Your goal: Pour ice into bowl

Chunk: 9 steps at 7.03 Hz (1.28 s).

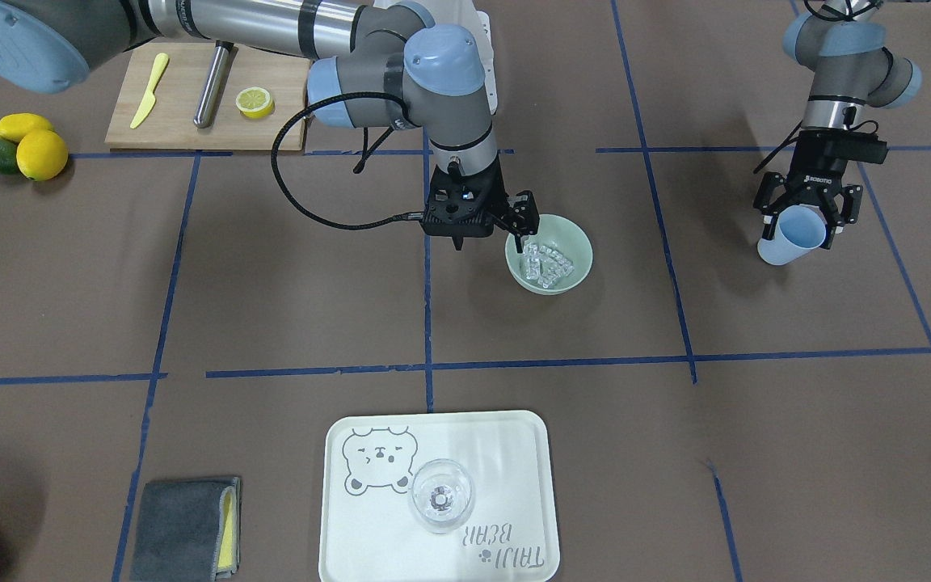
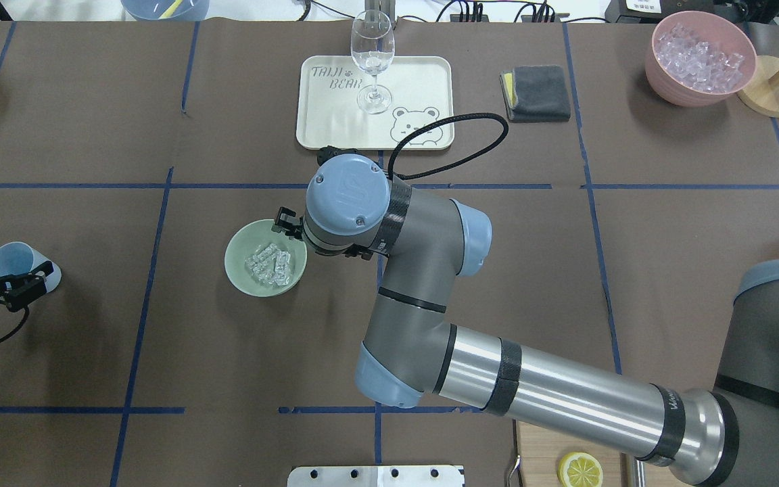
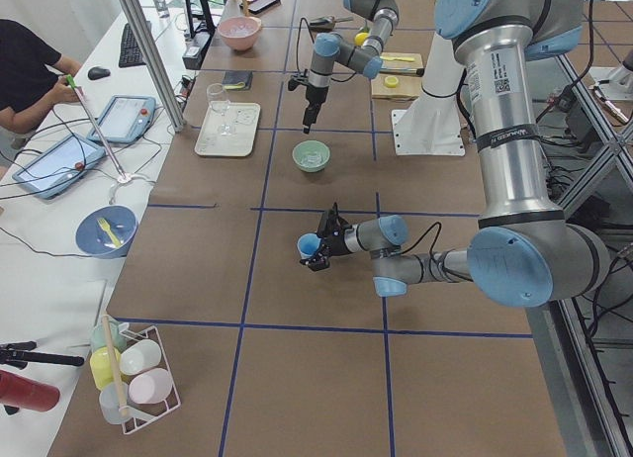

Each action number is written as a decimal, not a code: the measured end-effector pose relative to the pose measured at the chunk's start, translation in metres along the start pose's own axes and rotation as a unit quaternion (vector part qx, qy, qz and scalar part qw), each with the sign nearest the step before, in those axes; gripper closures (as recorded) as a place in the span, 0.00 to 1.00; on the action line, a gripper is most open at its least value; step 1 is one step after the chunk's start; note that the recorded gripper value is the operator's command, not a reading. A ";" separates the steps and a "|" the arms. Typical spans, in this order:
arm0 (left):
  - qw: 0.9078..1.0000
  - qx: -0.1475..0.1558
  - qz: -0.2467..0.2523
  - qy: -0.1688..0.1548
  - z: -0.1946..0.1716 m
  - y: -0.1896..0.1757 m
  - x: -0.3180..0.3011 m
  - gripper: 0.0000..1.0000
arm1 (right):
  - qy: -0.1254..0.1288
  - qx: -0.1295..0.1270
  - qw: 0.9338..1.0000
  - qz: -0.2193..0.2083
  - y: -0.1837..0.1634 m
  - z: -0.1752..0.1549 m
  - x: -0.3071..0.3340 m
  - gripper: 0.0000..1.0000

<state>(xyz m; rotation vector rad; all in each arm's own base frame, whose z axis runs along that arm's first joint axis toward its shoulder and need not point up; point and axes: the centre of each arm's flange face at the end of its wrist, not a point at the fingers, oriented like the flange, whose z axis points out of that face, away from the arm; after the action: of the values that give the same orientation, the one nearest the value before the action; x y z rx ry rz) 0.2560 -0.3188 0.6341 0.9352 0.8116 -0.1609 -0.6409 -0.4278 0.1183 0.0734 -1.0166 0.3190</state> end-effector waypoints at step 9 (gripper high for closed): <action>0.999 -0.014 -0.009 0.027 -0.033 -0.019 0.005 0.00 | 0.041 0.003 0.999 -0.012 0.028 0.050 -0.026 0.04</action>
<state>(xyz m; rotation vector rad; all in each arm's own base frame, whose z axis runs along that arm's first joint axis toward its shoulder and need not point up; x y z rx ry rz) 0.2325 -0.3039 0.6071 0.9091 0.8698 -0.1394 -0.7034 -0.4174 0.1200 0.0776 -0.9319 0.3012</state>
